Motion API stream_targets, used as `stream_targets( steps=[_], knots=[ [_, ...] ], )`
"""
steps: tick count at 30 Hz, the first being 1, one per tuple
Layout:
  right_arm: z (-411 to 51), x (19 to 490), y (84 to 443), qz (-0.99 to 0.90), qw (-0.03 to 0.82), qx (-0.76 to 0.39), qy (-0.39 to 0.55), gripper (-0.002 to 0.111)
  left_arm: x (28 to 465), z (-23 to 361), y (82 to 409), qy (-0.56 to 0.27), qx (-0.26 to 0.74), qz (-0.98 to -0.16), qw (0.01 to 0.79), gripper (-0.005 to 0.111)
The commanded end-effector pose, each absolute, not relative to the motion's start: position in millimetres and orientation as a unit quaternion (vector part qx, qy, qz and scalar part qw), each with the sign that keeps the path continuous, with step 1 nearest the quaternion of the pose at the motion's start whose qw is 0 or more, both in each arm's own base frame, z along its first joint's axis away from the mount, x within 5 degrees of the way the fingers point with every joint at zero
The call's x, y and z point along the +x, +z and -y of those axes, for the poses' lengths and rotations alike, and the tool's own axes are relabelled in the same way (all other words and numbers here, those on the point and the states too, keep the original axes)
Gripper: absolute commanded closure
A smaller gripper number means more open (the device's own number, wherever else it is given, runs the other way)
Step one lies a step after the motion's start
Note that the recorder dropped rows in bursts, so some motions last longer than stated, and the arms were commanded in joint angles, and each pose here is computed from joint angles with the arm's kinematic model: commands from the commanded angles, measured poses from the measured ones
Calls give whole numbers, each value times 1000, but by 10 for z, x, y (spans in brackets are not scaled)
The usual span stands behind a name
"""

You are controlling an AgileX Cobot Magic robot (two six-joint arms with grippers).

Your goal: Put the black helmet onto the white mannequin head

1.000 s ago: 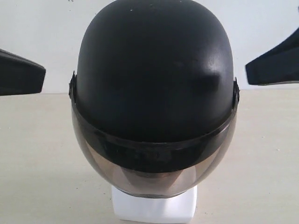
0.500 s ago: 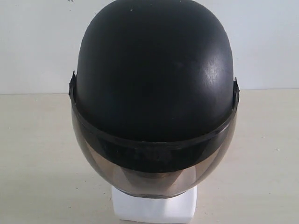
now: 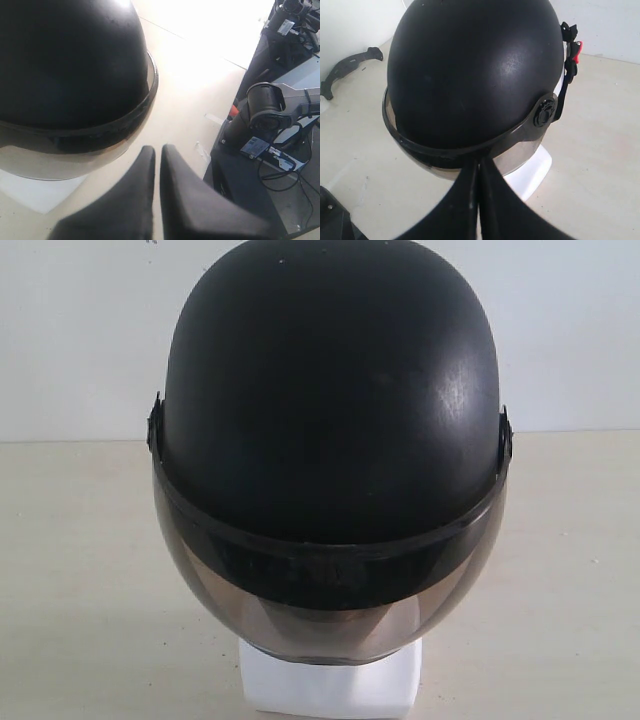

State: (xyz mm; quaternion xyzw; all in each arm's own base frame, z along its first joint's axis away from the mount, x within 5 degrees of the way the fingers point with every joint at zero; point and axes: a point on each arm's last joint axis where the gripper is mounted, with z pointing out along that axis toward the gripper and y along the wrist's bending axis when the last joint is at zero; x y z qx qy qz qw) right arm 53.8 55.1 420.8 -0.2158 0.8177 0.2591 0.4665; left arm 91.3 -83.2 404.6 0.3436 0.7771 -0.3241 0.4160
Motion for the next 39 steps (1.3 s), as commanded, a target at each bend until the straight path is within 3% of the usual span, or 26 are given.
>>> stream_targets(
  steps=[1, 28, 39],
  knots=[
    [-535, 512, 4226, -815, 474, -213, 256, 108, 895, 838, 4048, -328, 345, -777, 413, 102],
    [-535, 521, 4238, -812, 480, -210, 257, 108, 884, 836, 4053, -328, 345, -776, 415, 102],
    [-535, 521, 4238, -812, 480, -210, 257, 108, 638, 781, 4133, -320, 355, -754, 451, 102]
  ],
)
